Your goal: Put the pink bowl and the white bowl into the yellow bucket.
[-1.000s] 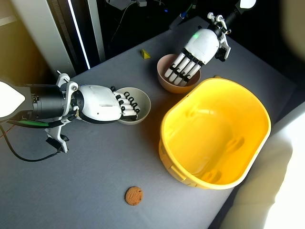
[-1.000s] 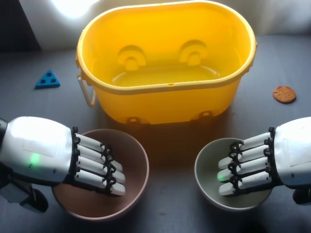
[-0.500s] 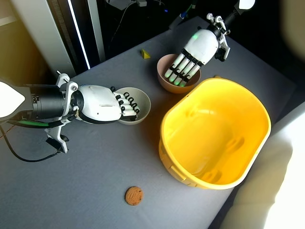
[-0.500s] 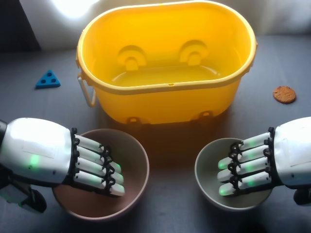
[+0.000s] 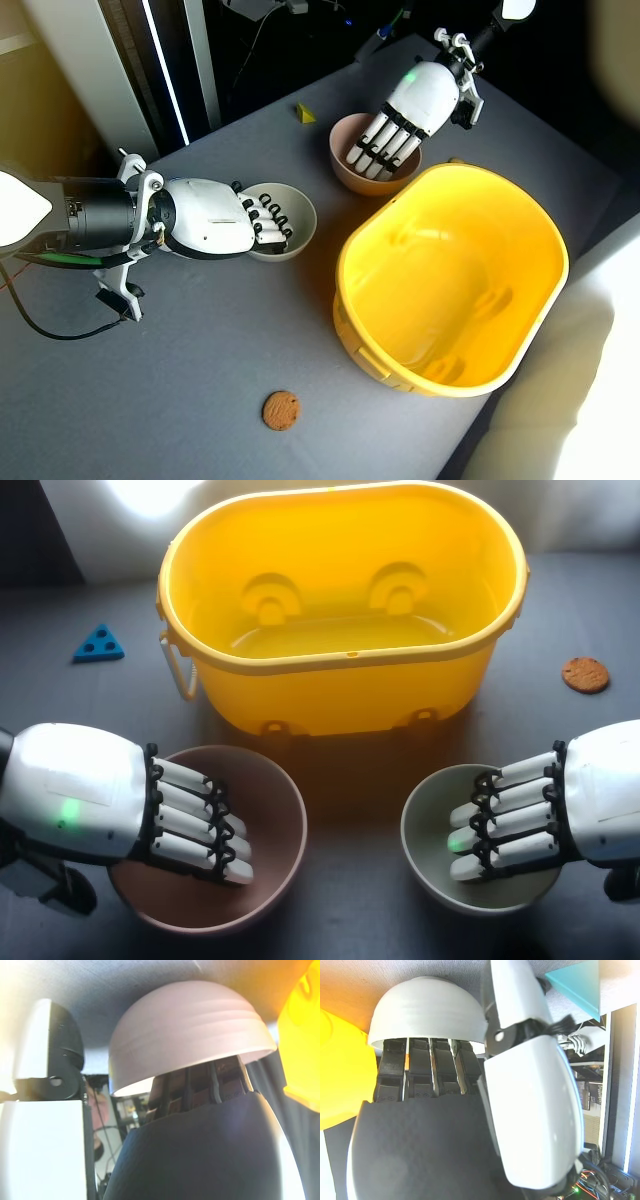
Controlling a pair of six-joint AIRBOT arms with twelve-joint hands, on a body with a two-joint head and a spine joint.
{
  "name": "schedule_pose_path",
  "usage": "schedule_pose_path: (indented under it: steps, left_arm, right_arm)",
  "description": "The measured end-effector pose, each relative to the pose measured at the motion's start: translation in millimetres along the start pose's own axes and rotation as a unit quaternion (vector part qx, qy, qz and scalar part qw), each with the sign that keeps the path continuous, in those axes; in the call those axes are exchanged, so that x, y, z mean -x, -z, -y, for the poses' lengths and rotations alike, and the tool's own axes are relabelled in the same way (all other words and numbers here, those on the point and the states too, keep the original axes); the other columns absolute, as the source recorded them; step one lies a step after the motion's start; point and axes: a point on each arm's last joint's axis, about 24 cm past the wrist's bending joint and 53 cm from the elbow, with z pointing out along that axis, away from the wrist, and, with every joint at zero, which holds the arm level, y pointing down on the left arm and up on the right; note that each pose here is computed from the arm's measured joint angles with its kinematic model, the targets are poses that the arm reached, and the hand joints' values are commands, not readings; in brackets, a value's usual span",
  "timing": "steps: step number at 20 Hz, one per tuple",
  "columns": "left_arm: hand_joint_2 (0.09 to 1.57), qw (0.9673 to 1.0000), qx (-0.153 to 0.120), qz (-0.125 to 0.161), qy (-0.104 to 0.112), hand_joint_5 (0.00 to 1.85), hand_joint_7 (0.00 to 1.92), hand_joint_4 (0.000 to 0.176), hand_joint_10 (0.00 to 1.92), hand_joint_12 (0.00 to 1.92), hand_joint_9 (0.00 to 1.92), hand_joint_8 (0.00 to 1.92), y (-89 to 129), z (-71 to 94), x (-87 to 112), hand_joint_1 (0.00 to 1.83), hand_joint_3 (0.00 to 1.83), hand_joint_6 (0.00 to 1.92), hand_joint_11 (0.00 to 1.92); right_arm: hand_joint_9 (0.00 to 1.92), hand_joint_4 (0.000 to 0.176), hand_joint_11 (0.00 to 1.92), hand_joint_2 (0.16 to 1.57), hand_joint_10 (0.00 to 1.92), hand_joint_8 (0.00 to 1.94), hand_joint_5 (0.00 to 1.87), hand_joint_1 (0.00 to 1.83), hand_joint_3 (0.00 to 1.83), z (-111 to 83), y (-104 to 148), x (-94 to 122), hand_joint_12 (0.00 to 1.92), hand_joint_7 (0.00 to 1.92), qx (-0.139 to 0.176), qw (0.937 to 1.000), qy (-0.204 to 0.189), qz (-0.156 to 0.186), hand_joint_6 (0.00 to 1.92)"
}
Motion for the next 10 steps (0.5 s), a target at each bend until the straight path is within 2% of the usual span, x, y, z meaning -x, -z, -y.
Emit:
schedule_pose_path:
  steps: [2,5,7,9,10]
  left_arm:
    - [1.03,1.0,0.001,0.0,-0.001,0.08,0.14,0.0,0.01,0.64,0.14,0.01,-1.5,-1.6,0.1,1.22,0.0,0.01,0.0]
    - [1.09,1.0,0.001,0.001,-0.002,0.11,0.19,0.0,0.02,0.8,0.2,0.01,-1.5,-1.4,0.5,1.18,0.01,0.01,0.0]
    - [1.14,1.0,0.001,0.0,-0.002,0.36,0.41,0.0,0.02,1.0,0.38,0.01,-1.5,-1.4,-0.3,1.26,0.0,0.02,0.0]
    - [1.24,1.0,0.001,-0.001,-0.001,0.6,0.69,0.0,0.09,1.15,0.65,0.04,-1.4,-1.7,-1.4,1.23,0.01,0.03,0.14]
    - [1.21,1.0,0.001,-0.001,-0.001,0.7,0.71,0.0,0.2,1.25,0.78,1.14,-1.4,-1.7,-1.8,1.29,0.07,0.03,0.24]
  right_arm:
    - [0.04,0.0,0.0,1.04,0.01,0.0,0.13,1.25,0.0,0.0,-0.1,-0.1,0.76,0.07,0.0,1.0,0.0,0.0,0.01]
    - [0.09,0.0,0.0,1.06,0.01,0.01,0.19,1.27,0.0,0.1,0.0,-0.1,0.87,0.13,0.0,1.0,0.0,0.0,0.01]
    - [0.21,0.0,0.0,1.09,0.04,0.02,0.26,1.24,0.01,-0.1,0.0,0.0,0.97,0.24,0.0,1.0,0.0,0.0,0.02]
    - [0.42,0.0,0.03,1.09,0.05,0.02,0.46,1.3,0.01,-0.2,-0.1,0.0,1.21,0.47,0.0,1.0,0.0,0.0,0.04]
    - [0.47,0.0,0.06,1.12,0.04,0.01,0.5,1.28,0.01,0.0,0.0,0.0,1.23,0.51,0.0,1.0,0.0,0.0,0.03]
